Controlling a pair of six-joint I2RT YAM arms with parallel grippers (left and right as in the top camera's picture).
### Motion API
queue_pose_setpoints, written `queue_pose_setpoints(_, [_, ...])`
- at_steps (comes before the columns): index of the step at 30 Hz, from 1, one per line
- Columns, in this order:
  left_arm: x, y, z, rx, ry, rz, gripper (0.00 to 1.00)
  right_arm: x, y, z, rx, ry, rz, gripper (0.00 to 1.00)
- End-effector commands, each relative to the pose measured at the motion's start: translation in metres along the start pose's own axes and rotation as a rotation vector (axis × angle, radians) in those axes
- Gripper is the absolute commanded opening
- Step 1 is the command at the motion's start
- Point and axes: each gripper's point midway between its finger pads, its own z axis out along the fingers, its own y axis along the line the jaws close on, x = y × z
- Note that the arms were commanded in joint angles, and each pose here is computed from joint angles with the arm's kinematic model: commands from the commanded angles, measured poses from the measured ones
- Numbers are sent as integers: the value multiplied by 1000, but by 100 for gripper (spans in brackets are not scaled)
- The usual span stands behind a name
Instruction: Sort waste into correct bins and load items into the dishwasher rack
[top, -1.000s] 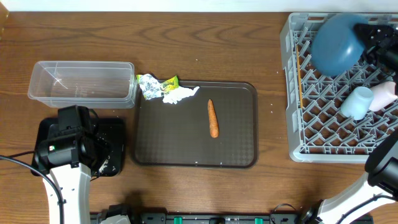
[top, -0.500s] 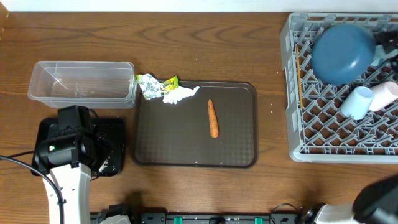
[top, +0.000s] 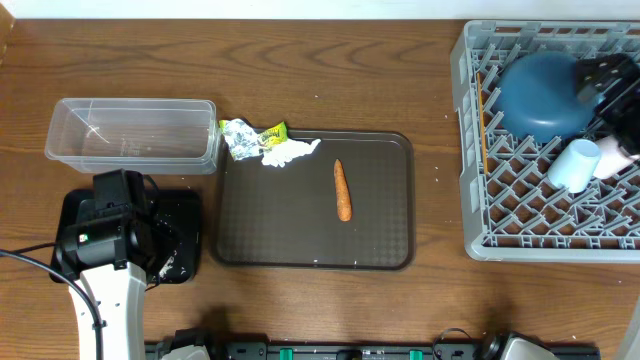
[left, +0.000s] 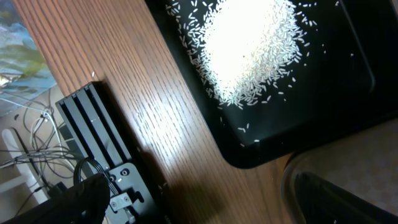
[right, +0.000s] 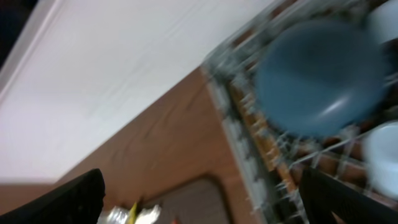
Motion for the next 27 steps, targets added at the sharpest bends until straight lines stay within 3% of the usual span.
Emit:
queue_pose_setpoints(1, [-4,2,-3,-3,-14,-17,98,33,38,-15,-104,82,-73,99])
queue_pose_setpoints(16, [-4,2,-3,-3,-14,-17,98,181,35,17,57,513,-250,99])
queue_pose_setpoints(27, [-4,2,-3,-3,-14,-17,98,235,5,47,127,680,-221,99])
